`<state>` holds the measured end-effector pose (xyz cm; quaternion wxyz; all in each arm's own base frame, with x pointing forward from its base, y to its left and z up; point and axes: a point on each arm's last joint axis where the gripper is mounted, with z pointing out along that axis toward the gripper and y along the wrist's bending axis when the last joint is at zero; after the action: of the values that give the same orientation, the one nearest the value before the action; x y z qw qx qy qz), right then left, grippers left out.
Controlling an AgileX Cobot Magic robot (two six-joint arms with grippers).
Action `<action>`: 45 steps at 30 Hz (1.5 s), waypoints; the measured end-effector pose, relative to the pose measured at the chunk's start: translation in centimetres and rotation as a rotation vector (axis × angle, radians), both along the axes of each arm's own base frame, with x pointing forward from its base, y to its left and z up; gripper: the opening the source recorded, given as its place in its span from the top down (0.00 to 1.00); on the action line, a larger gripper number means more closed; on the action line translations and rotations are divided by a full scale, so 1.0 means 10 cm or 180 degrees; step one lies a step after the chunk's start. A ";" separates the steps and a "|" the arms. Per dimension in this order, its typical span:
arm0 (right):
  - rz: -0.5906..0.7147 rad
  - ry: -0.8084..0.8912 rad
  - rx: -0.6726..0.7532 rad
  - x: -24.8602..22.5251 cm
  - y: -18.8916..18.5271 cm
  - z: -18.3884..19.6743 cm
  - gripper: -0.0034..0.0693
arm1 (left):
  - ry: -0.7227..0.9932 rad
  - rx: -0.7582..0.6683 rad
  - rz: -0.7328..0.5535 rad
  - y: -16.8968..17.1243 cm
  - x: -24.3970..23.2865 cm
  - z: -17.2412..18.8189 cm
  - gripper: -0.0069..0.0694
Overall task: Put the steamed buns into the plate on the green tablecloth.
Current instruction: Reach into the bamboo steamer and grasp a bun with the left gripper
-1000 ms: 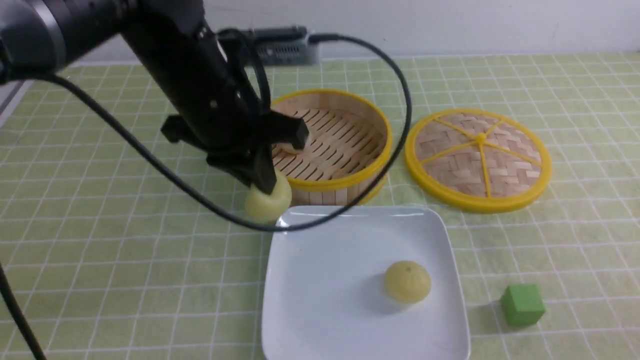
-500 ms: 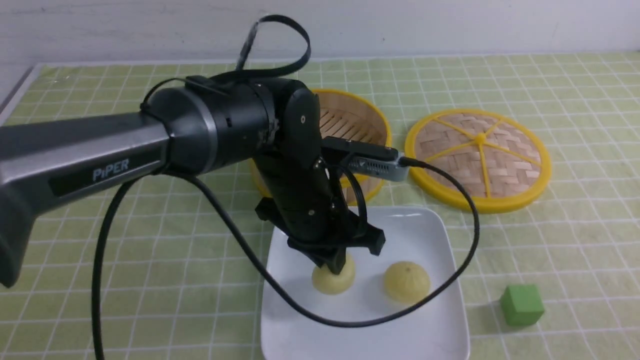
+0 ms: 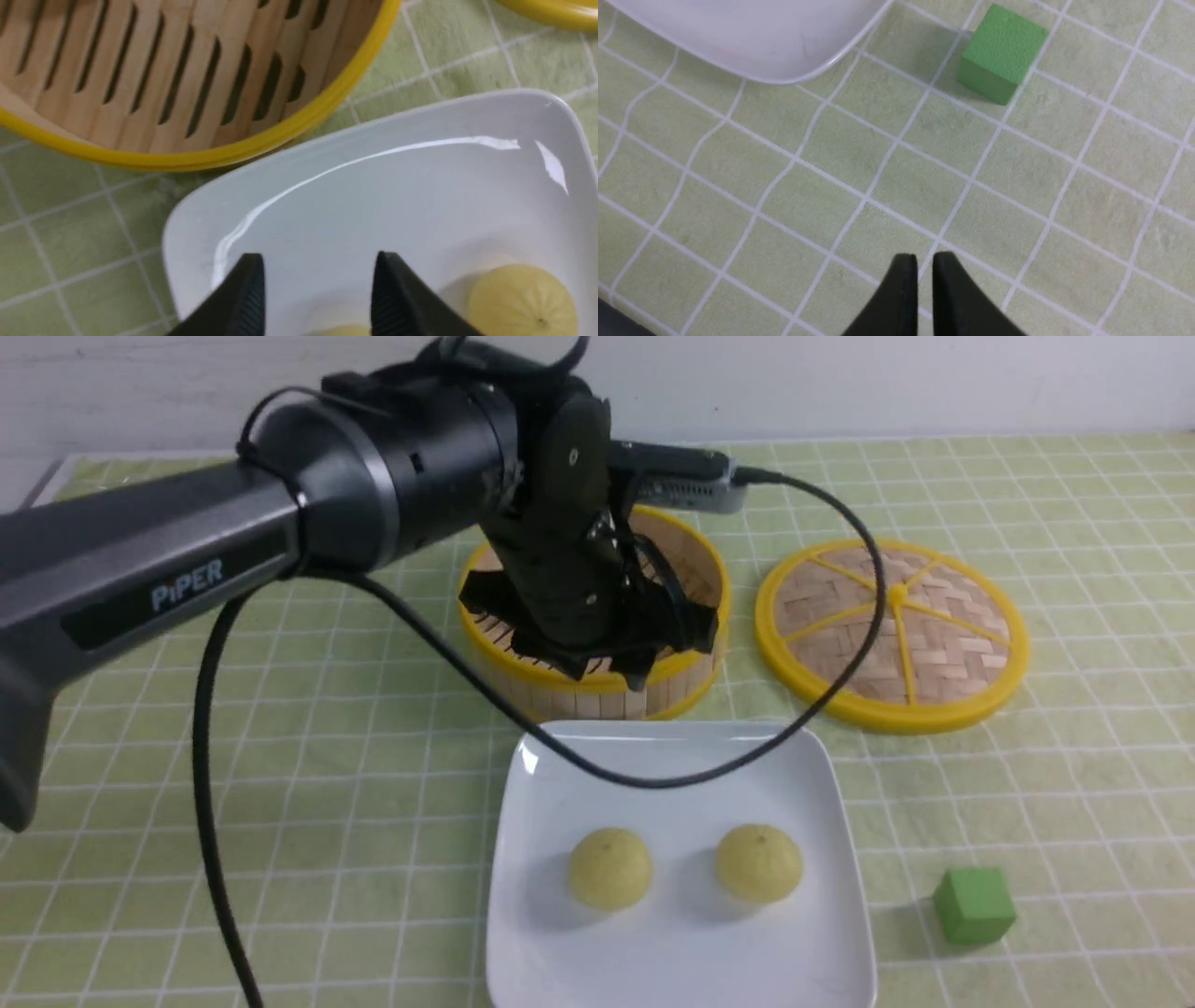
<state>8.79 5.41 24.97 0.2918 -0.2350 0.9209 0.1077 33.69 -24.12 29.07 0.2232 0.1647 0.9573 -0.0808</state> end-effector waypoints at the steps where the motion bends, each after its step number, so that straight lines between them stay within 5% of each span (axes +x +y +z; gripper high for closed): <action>1: 0.0000 0.0001 0.0002 0.00 0.00 0.00 0.85 | 0.0011 0.0001 0.0116 0.10 0.07 0.14 0.67; 4: 0.0000 0.0001 0.0002 0.00 0.00 0.00 0.84 | 0.0006 -0.0066 0.0383 0.39 0.27 0.40 0.87; 11: -0.0002 -0.0015 0.0010 0.00 0.00 0.00 0.84 | 0.0035 -0.0493 0.0602 0.73 0.69 0.52 0.90; 27: -0.0004 -0.0042 0.0022 0.01 0.01 0.01 0.82 | -0.0055 -0.0729 0.0622 0.50 1.40 -0.46 0.38; 45: -0.0015 -0.0156 0.0084 0.04 0.02 0.03 0.80 | -0.0417 -0.0331 0.0563 0.55 1.62 -0.85 0.36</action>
<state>9.15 5.58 25.28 0.3176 -0.2315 0.9125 0.1133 49.84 -18.65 20.57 0.2998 0.0727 0.9460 -0.0993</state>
